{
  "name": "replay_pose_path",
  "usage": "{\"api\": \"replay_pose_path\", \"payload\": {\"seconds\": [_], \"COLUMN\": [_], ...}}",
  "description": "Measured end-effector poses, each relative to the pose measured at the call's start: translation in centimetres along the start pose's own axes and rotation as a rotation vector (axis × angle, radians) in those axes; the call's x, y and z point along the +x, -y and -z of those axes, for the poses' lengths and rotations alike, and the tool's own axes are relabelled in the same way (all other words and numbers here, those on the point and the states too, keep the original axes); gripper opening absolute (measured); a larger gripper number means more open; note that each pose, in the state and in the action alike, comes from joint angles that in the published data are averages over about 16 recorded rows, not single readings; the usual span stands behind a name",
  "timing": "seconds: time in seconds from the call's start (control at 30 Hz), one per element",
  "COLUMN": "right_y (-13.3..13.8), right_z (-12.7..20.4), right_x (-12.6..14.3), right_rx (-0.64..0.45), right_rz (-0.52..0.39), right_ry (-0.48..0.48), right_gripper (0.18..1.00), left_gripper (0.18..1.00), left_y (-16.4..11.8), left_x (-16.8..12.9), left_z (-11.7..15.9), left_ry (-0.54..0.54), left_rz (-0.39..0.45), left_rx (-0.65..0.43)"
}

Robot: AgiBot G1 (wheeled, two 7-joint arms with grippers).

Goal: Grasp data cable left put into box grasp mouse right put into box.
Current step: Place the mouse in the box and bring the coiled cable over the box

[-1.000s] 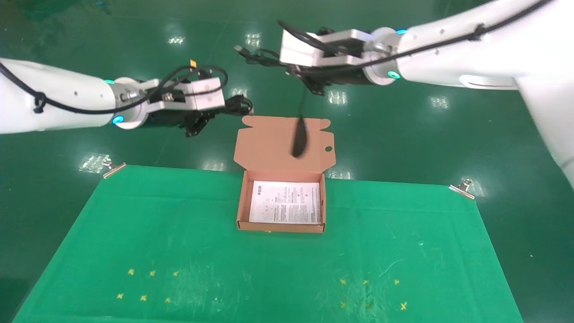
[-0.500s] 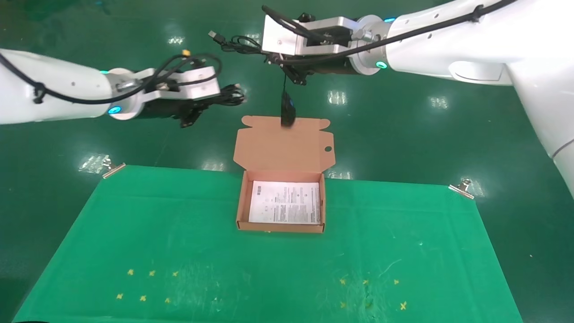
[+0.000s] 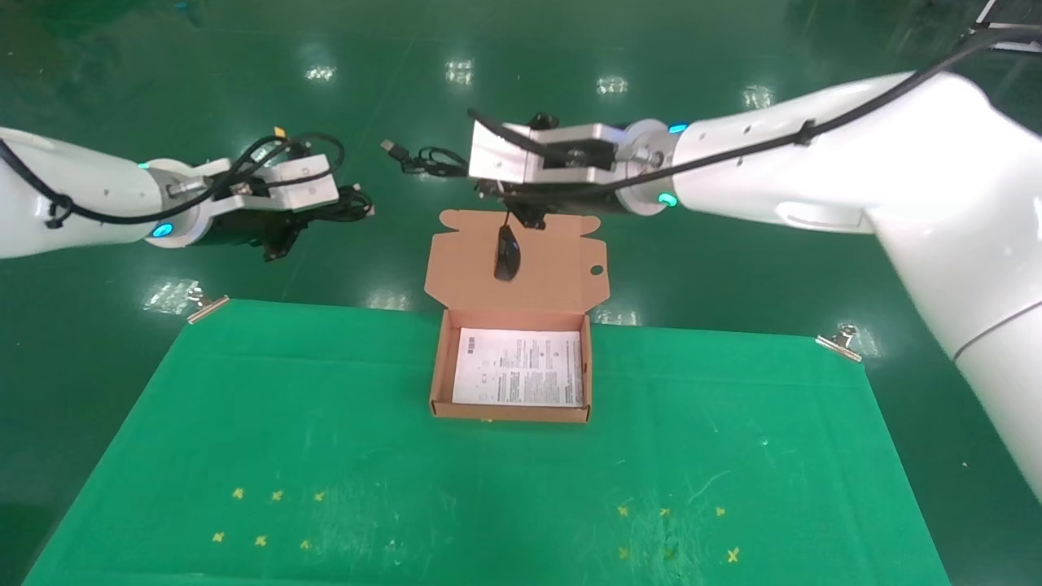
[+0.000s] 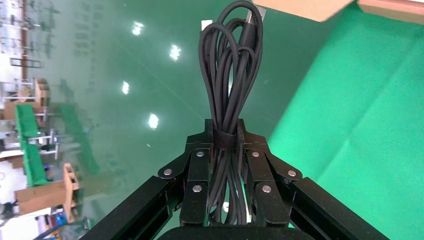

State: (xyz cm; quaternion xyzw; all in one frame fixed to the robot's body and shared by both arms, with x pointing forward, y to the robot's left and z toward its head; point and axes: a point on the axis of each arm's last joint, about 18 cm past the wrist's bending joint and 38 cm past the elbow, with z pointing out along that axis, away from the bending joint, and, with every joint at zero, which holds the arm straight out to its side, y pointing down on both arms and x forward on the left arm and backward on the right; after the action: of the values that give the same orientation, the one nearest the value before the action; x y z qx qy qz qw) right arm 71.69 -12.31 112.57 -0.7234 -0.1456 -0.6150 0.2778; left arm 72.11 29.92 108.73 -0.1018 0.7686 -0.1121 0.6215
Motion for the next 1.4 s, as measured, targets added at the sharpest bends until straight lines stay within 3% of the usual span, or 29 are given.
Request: {"api": "replay_pose_path", "payload": {"seconds": [1.07,1.4], "right_y": [0.1,-2.2], "right_z": [-4.5,-4.9], "right_x": [-10.9,-12.8], "right_rx": [0.018,-0.024], "right_rz": [-0.08,-0.17], "right_ry": [0.16,0.166], "right_gripper": [0.23,0.23], "left_gripper": [0.261,0.26], "left_y": [-1.0,-1.0], "left_x": [0.2,0.2], "left_z": [0.2,0.2], "left_ry": [0.001,0.001], "left_rz": [0.01,0.011], "left_rx": [-0.036,-0.037]}}
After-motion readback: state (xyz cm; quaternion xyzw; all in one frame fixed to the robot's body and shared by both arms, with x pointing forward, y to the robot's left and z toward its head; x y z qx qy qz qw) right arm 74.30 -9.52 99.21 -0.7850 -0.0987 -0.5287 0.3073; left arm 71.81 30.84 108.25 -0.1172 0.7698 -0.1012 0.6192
